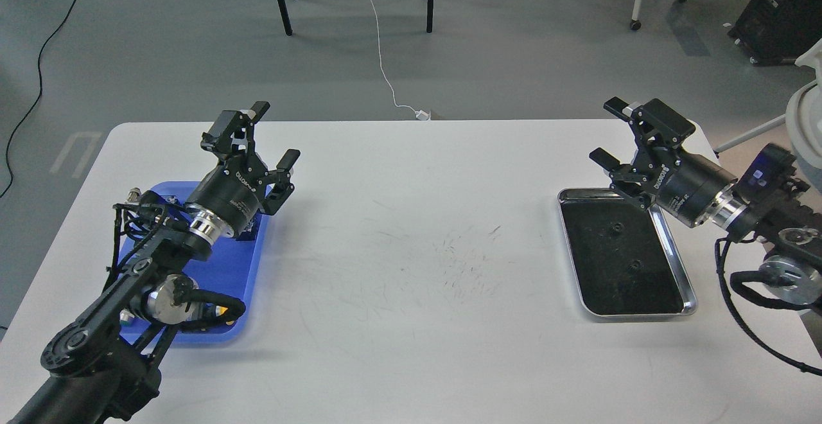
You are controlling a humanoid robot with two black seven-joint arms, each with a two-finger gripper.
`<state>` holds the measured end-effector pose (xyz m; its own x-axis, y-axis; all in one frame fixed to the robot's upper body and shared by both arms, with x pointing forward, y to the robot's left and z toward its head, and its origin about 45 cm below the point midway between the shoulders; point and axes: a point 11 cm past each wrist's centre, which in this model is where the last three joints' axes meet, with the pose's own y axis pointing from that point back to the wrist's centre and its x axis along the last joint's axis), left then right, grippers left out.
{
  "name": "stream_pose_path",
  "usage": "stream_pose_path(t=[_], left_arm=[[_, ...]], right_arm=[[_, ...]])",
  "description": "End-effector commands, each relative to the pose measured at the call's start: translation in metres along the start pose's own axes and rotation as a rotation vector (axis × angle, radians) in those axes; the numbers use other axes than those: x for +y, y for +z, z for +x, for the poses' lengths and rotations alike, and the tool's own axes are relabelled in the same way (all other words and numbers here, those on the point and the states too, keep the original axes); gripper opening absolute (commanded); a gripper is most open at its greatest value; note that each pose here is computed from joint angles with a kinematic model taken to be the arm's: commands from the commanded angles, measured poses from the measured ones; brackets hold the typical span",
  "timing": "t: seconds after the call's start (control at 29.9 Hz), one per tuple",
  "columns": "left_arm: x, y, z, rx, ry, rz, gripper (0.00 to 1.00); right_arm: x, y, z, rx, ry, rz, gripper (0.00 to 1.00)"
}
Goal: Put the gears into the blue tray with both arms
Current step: 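Move the right gripper over the metal tray with the black mat, then grasp the small black part on the metal tray with the right gripper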
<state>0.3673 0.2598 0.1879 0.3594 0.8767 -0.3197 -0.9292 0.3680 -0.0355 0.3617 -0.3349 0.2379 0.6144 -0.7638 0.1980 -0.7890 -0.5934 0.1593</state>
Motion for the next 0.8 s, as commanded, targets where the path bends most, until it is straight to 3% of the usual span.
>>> stream_pose_path(t=[0.0, 0.27, 0.47, 0.77], left_arm=[[-0.003, 0.007, 0.000, -0.015, -0.015, -0.010, 0.98], [-0.005, 0.013, -0.011, -0.013, -0.045, -0.033, 0.98], [-0.005, 0.016, -0.018, -0.021, -0.070, -0.035, 0.98], [-0.003, 0.016, -0.022, -0.015, -0.080, -0.038, 0.98]], right_arm=[[0.012, -0.018, 0.012, 0.271, -0.144, -0.110, 0.99], [0.042, 0.002, 0.016, 0.932, -0.588, -0.467, 0.98], [0.062, 0.027, 0.037, 1.195, -0.823, -0.687, 0.95], [0.038, 0.045, 0.039, 1.301, -0.928, -0.748, 0.85]])
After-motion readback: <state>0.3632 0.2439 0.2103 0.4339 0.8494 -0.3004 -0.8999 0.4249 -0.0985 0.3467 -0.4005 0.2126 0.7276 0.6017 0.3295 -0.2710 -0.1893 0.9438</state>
